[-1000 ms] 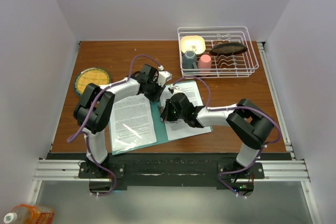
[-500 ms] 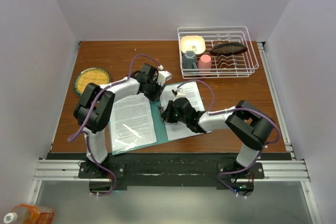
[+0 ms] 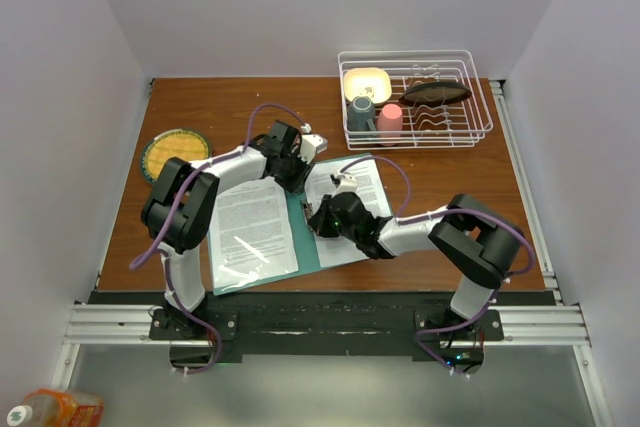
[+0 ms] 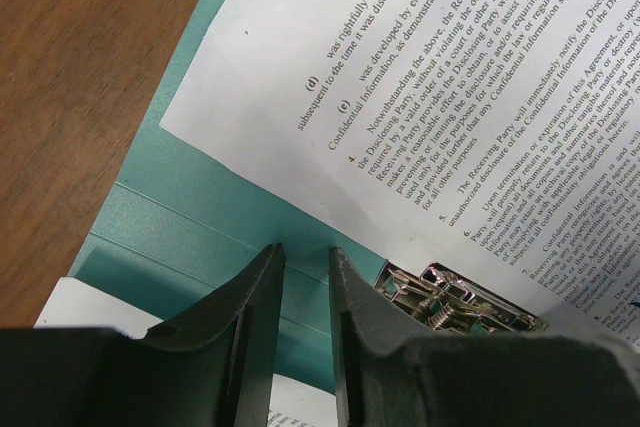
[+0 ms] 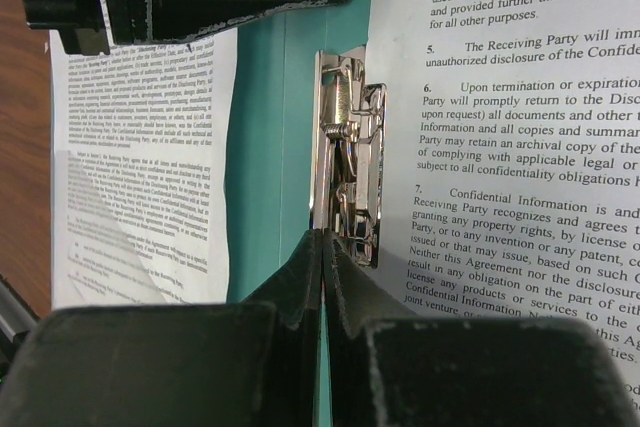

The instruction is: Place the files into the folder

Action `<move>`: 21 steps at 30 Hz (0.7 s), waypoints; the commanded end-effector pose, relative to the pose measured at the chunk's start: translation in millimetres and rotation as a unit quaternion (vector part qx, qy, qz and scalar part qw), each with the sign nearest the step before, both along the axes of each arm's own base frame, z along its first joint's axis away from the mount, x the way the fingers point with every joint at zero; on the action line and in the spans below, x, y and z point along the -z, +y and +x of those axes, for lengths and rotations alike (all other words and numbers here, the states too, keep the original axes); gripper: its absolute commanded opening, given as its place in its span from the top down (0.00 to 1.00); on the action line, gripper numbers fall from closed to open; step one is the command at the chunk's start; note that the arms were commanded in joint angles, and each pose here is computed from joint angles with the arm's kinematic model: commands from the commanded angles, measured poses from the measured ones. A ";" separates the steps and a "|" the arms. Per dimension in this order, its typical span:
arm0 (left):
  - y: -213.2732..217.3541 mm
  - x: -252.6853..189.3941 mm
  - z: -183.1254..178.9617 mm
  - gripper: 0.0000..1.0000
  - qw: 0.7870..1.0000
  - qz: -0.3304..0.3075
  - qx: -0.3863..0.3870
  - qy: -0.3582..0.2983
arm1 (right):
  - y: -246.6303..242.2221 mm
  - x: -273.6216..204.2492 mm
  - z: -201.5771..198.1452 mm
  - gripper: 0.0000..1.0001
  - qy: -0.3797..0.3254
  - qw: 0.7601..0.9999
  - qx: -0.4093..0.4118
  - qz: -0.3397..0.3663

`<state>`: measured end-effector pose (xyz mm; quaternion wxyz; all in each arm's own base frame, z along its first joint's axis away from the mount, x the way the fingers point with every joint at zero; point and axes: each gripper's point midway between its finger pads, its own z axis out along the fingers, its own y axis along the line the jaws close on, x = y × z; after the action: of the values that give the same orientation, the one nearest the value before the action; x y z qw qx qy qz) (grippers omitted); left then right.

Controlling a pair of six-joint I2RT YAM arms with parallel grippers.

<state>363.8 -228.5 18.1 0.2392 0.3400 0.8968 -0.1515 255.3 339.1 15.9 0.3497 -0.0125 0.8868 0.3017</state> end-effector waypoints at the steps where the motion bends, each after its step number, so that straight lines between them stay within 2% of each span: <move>1: 11.3 16.2 -4.9 0.70 0.999 0.021 -0.005 0.024 | -120.5 111.8 -85.8 1.00 0.155 0.951 -0.010 -0.268; 9: 11.5 18.8 -6.0 0.70 0.999 0.021 -0.005 0.026 | -123.0 126.1 -93.0 1.00 0.172 0.946 -0.011 -0.275; 14: 11.5 16.9 -5.2 0.70 0.999 0.021 -0.005 0.024 | -135.8 147.2 -101.1 1.00 0.193 0.933 -0.003 -0.304; 21: 11.6 18.5 -6.1 0.70 0.999 0.021 -0.004 0.026 | -146.6 148.4 -102.5 1.00 0.181 0.930 0.014 -0.320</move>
<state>370.0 -224.8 18.1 0.2468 0.3352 0.8973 -0.1467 259.8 356.5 6.4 0.3570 0.0155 0.8772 0.3208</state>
